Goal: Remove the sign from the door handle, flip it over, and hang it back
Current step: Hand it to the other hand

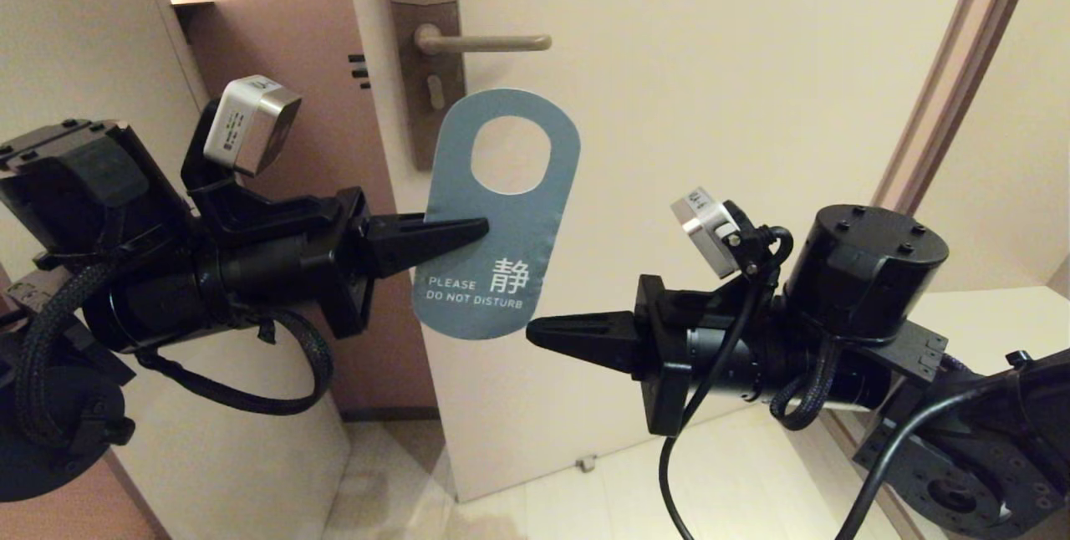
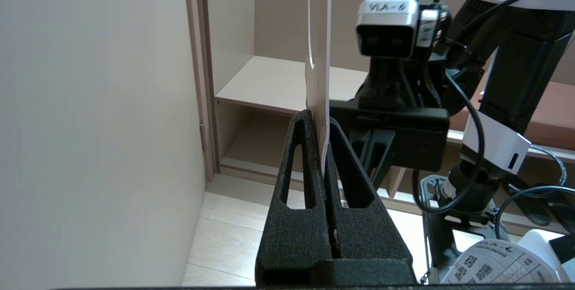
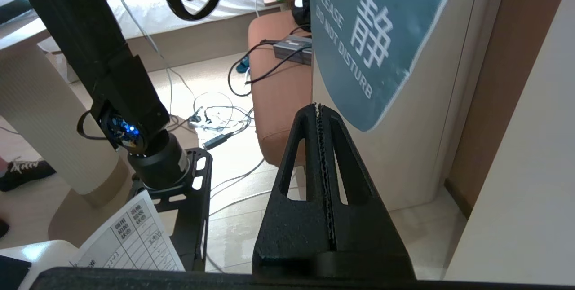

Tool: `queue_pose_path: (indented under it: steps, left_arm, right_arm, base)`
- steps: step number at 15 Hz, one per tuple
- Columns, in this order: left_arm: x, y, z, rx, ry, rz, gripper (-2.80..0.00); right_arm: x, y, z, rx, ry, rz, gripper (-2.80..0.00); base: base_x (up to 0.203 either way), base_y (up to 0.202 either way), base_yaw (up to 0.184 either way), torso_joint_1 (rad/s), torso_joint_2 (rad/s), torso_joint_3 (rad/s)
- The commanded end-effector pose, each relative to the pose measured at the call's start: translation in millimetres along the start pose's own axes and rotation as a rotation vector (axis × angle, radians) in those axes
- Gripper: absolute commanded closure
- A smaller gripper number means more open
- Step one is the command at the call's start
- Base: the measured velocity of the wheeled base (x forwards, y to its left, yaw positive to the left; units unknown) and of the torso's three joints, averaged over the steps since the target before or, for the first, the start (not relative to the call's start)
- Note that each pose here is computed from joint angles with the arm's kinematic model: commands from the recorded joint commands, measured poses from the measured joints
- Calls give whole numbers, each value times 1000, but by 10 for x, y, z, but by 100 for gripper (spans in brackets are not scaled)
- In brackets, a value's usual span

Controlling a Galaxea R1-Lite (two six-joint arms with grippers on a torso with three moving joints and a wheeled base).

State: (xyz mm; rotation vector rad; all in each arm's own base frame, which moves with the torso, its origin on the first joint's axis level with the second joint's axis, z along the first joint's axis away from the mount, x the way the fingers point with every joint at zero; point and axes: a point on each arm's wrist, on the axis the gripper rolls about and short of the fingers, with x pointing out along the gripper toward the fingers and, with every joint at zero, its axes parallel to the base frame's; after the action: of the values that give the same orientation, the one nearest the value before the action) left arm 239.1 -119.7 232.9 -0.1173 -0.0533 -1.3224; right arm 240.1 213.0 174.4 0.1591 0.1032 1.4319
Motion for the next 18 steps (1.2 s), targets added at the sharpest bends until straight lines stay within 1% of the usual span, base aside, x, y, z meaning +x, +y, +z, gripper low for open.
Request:
queue_pose_path:
  steps: [1, 2, 8, 14, 16, 18]
  left_arm:
    - [0, -9, 11, 5, -4, -8, 0]
    - [5, -9, 6, 3, -3, -9, 0]
    - [19, -26, 9, 3, -4, -16, 0]
    - [9, -32, 17, 6, -5, -14, 0]
    - [24, -57, 14, 9, -6, -24, 0]
    - [61, -103, 9, 9, -6, -42, 0]
  right_arm:
    - [0, -8, -18, 3, 2, 3, -44]
    - [0, -8, -19, 0, 2, 4, -280]
    - [10, -25, -53, 6, 9, 1, -280]
    - [-31, -17, -141, 24, 33, -10, -280]
    - [-4, -43, -140, 21, 28, -9, -280]
    - [39, -78, -123, 3, 4, -4, -280]
  base:
    - [0, 0, 0, 0, 0, 0]
    - [0, 0, 0, 0, 0, 0]
    - [0, 0, 0, 0, 0, 0]
    - [0, 0, 0, 0, 0, 0]
    - [0, 0, 0, 0, 0, 0]
    - [0, 0, 0, 0, 0, 0]
